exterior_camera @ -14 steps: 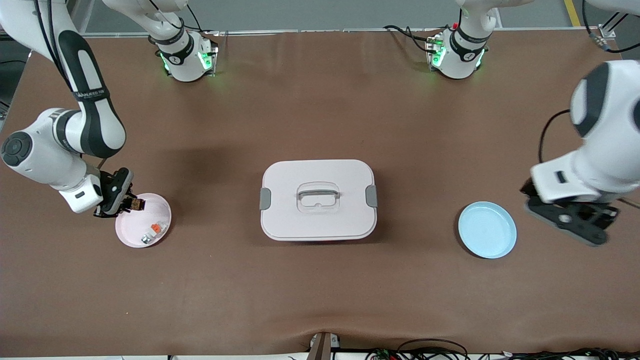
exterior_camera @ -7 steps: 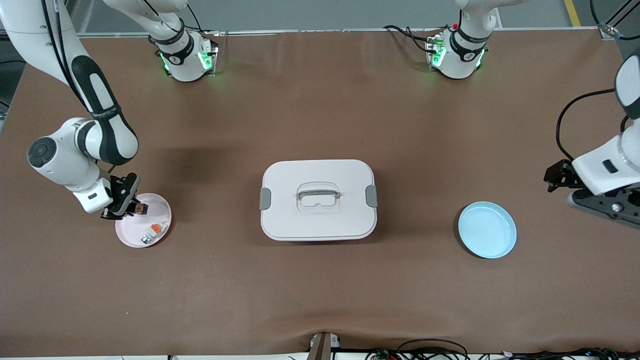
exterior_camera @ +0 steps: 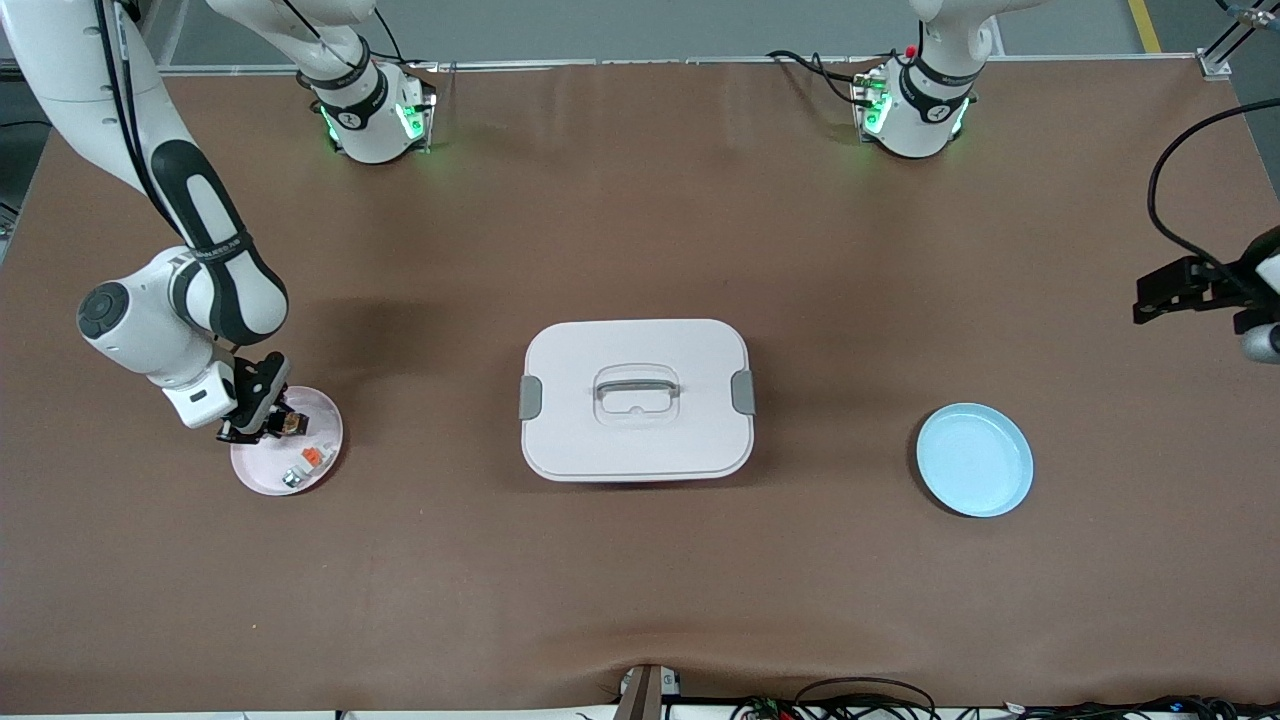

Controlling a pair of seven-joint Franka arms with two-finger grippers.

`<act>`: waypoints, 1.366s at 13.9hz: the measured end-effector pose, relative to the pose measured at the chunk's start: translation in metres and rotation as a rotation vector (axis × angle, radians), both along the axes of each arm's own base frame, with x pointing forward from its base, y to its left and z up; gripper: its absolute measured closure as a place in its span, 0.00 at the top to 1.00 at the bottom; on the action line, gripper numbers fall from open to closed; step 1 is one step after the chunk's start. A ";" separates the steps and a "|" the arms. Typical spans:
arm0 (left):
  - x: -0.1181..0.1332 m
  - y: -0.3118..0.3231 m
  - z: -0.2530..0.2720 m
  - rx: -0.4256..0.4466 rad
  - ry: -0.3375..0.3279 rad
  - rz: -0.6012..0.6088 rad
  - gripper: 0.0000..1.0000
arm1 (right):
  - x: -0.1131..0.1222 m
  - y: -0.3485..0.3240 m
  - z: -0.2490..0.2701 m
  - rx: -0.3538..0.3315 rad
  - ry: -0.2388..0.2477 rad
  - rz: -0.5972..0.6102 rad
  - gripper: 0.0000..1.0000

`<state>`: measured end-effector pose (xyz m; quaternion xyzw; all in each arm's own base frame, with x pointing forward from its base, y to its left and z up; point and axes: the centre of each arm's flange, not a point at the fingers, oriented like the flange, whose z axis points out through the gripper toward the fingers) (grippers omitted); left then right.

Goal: Transfer orange switch to right arm and place
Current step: 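Carry the switch with the right gripper onto the pink plate, then open the right gripper and release the switch on the plate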

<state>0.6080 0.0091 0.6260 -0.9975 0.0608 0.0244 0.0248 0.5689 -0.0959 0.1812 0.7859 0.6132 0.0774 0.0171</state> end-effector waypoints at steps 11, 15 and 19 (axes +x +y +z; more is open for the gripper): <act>-0.011 0.025 0.000 -0.003 0.016 0.064 1.00 | 0.022 0.009 0.018 0.130 0.084 -0.018 1.00; -0.042 0.000 0.003 0.033 -0.026 0.052 1.00 | 0.044 0.015 0.057 0.201 0.148 -0.089 1.00; -0.073 0.002 0.014 0.031 -0.043 0.065 1.00 | 0.061 0.029 0.104 0.166 0.261 -0.303 1.00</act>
